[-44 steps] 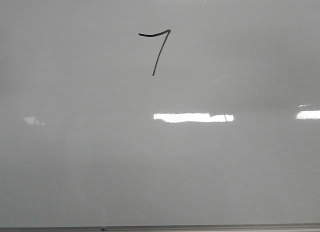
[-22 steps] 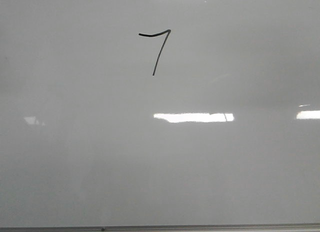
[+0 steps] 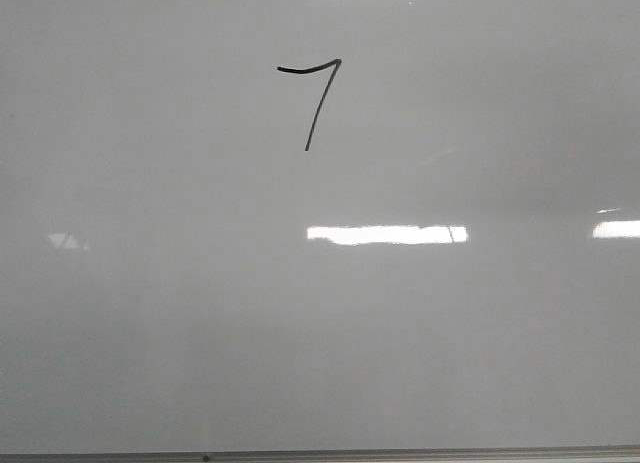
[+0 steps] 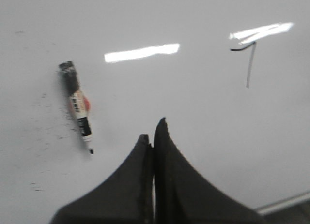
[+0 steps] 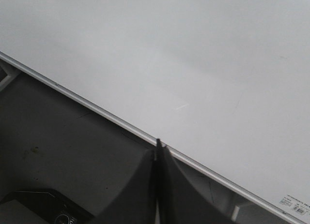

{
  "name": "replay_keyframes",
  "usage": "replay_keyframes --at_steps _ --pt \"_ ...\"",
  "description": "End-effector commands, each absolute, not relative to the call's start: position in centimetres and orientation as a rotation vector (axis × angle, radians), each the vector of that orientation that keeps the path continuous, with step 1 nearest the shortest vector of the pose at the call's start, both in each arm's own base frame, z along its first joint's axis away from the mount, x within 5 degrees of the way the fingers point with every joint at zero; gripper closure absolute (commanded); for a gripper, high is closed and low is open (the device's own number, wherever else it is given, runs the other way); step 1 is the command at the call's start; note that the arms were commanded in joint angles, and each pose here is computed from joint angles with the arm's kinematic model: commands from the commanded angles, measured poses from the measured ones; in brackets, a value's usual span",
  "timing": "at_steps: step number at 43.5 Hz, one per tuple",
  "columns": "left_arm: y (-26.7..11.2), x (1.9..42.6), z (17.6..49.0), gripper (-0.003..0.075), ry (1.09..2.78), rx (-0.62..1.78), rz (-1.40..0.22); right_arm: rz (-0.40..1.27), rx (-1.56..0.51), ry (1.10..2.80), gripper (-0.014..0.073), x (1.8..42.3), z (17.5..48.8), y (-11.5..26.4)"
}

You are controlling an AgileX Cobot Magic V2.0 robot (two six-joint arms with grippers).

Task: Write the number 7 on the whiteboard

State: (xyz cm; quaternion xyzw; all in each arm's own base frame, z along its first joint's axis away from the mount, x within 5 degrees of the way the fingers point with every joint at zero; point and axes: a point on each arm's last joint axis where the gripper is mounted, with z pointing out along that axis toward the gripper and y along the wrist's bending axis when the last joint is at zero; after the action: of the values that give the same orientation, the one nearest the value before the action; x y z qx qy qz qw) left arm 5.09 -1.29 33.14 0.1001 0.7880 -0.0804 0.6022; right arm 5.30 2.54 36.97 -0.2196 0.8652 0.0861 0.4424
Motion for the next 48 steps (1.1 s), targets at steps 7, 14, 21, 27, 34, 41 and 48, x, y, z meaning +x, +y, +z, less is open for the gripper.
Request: replay_keyframes --at_steps 7,14,21,27,34,41,48 --pt "-0.2 4.6 28.6 0.0741 1.592 0.040 -0.052 0.213 -0.511 2.069 0.0664 5.6 38.1 2.6" --pt "0.1 4.9 24.1 0.0741 1.541 -0.018 0.003 0.213 -0.511 2.069 0.0664 5.6 38.1 2.6" --pt "0.1 5.4 21.4 0.0741 1.471 -0.022 -0.005 0.213 -0.511 2.070 0.0664 5.6 38.1 2.6" --pt "0.1 5.5 21.0 0.0741 1.451 -0.035 -0.021 0.213 -0.512 2.072 0.0664 5.6 38.1 2.5" --pt "0.1 5.4 21.6 0.0741 1.389 -0.034 -0.021 0.213 -0.512 2.073 0.0664 5.6 38.0 2.5" --pt "0.1 5.4 21.7 0.0741 1.384 -0.033 -0.021 0.213 -0.512 2.073 0.0664 5.6 38.0 2.5" --pt "0.1 5.4 21.7 0.0741 1.384 -0.033 -0.021 0.213 -0.512 2.073 0.0664 5.6 38.0 2.5"
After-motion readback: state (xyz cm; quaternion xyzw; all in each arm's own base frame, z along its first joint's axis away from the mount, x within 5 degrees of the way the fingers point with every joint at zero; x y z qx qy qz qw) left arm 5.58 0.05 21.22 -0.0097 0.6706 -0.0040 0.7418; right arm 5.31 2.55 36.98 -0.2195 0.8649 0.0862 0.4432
